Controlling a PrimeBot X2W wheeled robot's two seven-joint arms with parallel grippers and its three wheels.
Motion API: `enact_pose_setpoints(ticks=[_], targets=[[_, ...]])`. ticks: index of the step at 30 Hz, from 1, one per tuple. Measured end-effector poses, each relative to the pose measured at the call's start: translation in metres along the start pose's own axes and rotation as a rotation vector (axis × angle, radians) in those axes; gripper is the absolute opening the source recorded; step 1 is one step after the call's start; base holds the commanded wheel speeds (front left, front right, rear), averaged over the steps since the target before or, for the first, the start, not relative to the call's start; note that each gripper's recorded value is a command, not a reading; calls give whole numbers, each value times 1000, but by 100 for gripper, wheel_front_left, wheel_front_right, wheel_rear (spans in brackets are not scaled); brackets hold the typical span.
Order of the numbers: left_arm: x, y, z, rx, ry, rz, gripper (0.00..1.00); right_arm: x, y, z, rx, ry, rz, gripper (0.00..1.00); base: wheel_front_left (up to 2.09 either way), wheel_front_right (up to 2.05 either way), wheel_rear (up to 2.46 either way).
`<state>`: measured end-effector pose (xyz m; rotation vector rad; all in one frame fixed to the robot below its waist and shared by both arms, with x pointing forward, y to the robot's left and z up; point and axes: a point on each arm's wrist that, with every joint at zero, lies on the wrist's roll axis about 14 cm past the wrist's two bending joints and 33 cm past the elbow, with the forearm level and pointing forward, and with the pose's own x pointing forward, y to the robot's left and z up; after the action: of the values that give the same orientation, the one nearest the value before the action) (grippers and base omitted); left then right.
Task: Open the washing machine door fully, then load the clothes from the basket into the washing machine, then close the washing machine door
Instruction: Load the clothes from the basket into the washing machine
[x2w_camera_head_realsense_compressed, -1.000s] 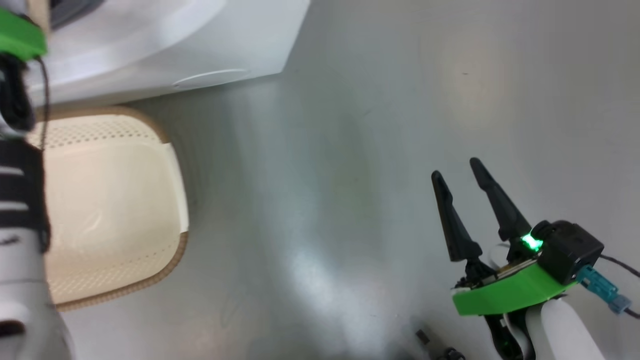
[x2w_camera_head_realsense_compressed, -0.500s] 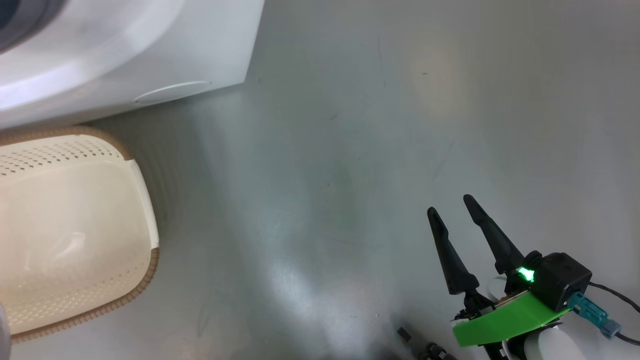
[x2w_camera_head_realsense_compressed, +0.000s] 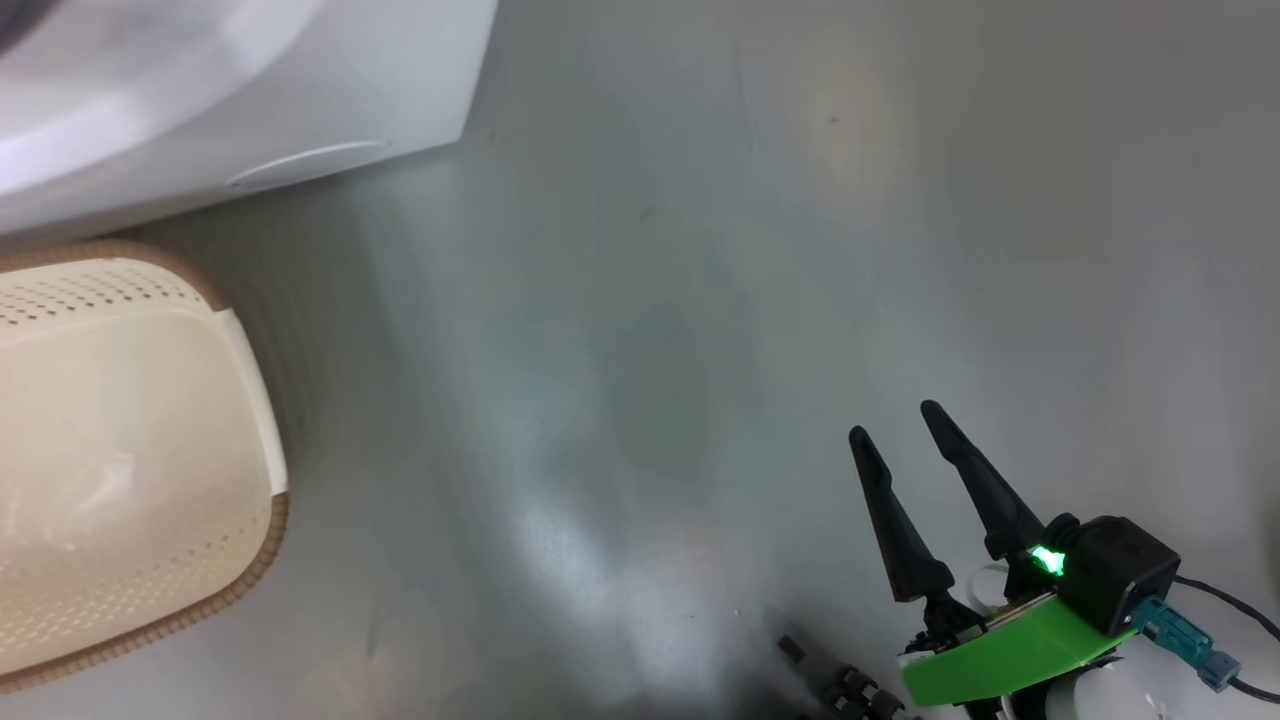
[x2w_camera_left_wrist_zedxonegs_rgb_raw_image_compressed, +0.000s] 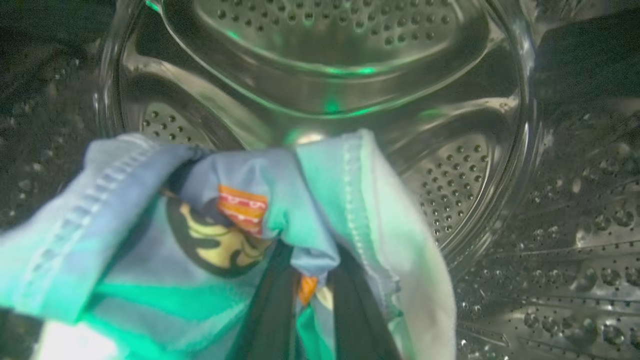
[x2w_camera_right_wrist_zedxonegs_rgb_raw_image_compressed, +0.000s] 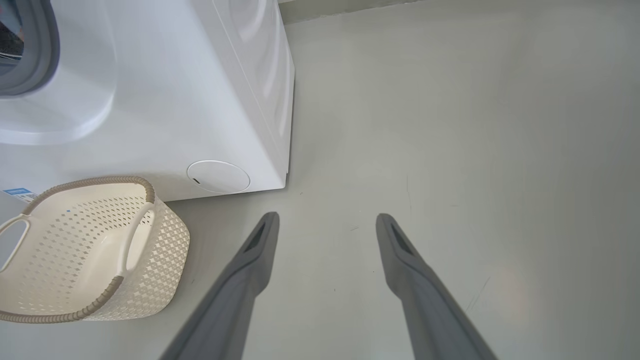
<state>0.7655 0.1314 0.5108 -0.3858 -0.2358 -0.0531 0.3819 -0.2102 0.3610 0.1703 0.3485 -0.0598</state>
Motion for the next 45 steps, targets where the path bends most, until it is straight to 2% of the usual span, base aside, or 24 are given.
enact_pose_setpoints(ticks=[5,8,11,21,22,23,24,25,26,27,28,31,35,41,45], targets=[[6,-1,14,23,-65,-4,0,-3,1,-1,2,6,-4,100,0,0,0],[6,-1,10,67,-62,-13,0,-7,-3,1,3,4,-19,100,0,0,0],[6,-4,4,68,-51,-16,0,-10,-4,1,4,4,-27,100,0,0,0],[-11,-3,-72,182,216,-21,0,-21,-11,3,13,3,-64,100,0,0,0],[-12,-2,-74,191,236,-12,13,-21,-11,3,13,0,-64,100,0,0,0],[-11,-2,-75,205,252,-15,30,-22,-10,4,14,-2,-64,100,0,0,0],[-9,-2,-74,224,257,-14,30,-22,-10,5,15,-4,-64,100,0,0,0],[-8,0,-72,238,262,-7,43,-22,-10,5,15,-6,-64,100,0,0,0],[-7,2,-72,248,276,4,47,-22,-10,6,16,-8,-64,100,0,0,0],[-7,4,-71,262,287,9,56,-22,-10,6,17,-10,-63,100,0,0,0],[-6,7,-70,293,307,20,100,-22,-10,7,18,-11,-63,100,0,0,0],[-14,17,-82,345,418,56,100,-22,-9,6,21,-12,-60,100,0,0,0],[-21,27,-82,375,479,102,100,-23,-7,5,28,-10,-55,100,0,0,0],[-24,27,-68,381,479,128,100,-21,-3,10,31,-28,-35,100,0,0,0],[-36,26,-63,348,474,149,100,-20,0,16,29,-48,-19,100,0,0,0]])
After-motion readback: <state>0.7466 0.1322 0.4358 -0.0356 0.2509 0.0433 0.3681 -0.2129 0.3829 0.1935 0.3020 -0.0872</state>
